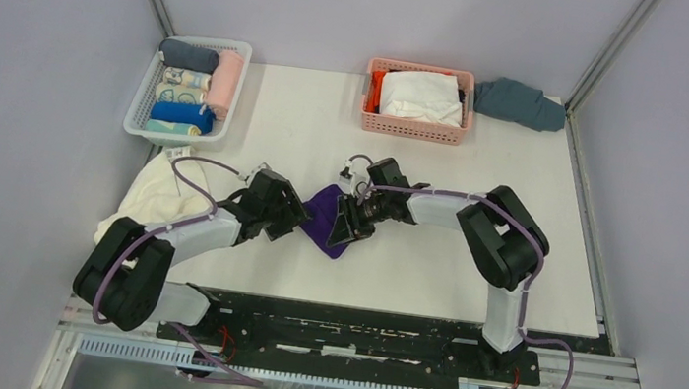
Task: Roll the towels
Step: Roll the towel at the center of the board.
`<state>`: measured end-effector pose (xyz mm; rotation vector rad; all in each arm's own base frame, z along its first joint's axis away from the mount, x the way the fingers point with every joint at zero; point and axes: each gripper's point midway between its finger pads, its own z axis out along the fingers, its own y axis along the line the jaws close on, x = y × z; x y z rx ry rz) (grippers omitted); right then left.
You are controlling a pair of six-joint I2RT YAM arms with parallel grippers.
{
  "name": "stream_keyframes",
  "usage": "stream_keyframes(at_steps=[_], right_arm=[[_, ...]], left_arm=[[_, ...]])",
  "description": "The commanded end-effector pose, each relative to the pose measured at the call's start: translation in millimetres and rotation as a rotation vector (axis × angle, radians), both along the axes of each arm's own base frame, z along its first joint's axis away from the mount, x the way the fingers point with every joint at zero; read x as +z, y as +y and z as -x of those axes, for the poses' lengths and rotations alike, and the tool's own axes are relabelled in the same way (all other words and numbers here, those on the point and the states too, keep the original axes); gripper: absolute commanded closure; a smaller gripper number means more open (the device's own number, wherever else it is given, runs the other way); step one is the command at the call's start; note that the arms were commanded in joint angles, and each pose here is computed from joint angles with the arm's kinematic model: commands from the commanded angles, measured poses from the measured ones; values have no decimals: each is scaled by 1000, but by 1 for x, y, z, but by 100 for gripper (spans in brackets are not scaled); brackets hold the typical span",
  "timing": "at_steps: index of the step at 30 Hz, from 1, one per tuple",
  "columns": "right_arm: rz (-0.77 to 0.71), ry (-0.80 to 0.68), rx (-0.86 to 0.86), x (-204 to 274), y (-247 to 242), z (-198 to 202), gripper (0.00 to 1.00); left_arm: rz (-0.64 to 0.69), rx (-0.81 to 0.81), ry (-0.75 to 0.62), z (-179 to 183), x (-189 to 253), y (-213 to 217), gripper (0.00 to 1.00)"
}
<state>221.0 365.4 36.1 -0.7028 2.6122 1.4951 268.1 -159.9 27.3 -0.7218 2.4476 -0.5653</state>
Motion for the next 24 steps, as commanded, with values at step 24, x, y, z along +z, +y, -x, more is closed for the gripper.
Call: stream_keyframes(at_steps=[24], right_arm=[[424, -969, 134, 43, 12, -15, 36]], left_arm=[[-123, 25, 136, 23, -41, 23, 30]])
